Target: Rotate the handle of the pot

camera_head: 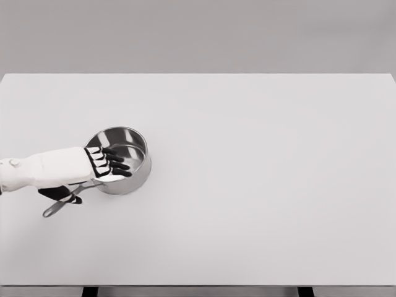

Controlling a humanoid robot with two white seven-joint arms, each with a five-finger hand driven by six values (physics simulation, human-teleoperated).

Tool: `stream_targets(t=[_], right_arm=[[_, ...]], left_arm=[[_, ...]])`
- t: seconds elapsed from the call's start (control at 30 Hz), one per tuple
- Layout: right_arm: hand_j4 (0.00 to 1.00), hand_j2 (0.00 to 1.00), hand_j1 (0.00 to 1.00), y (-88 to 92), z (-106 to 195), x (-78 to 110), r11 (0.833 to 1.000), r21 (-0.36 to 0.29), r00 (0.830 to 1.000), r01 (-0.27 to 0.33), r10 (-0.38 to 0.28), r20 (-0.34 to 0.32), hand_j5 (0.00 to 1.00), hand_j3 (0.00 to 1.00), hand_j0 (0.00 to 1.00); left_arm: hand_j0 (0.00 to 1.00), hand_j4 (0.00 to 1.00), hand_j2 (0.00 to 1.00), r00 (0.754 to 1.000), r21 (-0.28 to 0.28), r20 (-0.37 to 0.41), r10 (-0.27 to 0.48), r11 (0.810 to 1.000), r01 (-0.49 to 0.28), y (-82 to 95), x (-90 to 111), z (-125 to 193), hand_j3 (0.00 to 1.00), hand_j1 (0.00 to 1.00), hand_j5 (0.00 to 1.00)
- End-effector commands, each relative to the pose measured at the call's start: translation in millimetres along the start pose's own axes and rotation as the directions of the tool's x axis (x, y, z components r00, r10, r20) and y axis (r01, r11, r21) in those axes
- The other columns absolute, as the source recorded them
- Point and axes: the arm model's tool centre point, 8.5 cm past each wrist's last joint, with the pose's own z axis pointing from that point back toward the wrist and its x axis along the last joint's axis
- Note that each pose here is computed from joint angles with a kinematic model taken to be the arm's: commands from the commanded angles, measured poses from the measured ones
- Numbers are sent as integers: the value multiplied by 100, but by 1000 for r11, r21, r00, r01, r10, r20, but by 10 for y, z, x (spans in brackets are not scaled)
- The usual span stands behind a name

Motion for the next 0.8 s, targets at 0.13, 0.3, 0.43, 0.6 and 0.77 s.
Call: stream_targets(t=[0.13,0.3,0.43,0.6,0.77], right_arm=[[100,100,100,0,0,1,1000,0,1000,0,0,1,100,100,100],[100,100,100,0,0,0,1000,0,1000,0,0,0,100,100,100],[100,100,100,0,0,0,1000,0,1000,0,0,0,100,100,100],[100,100,100,0,0,0,1000,0,1000,0,0,0,100,100,100],[100,100,100,0,0,0,1000,0,1000,0,0,0,100,100,100]], left_arm=[[100,100,100,1000,-10,-18,-8,1000,8,6,-33,48,100,100,100],[100,100,100,999,-14,-40,-21,1000,20,19,-85,85,100,100,100],[100,100,100,998,-29,-61,-25,999,23,3,-130,139,100,100,100],[100,100,100,996,-34,-78,-37,999,34,11,-169,166,100,100,100],[100,100,100,994,-45,-104,-32,999,27,-33,-244,207,100,100,100]])
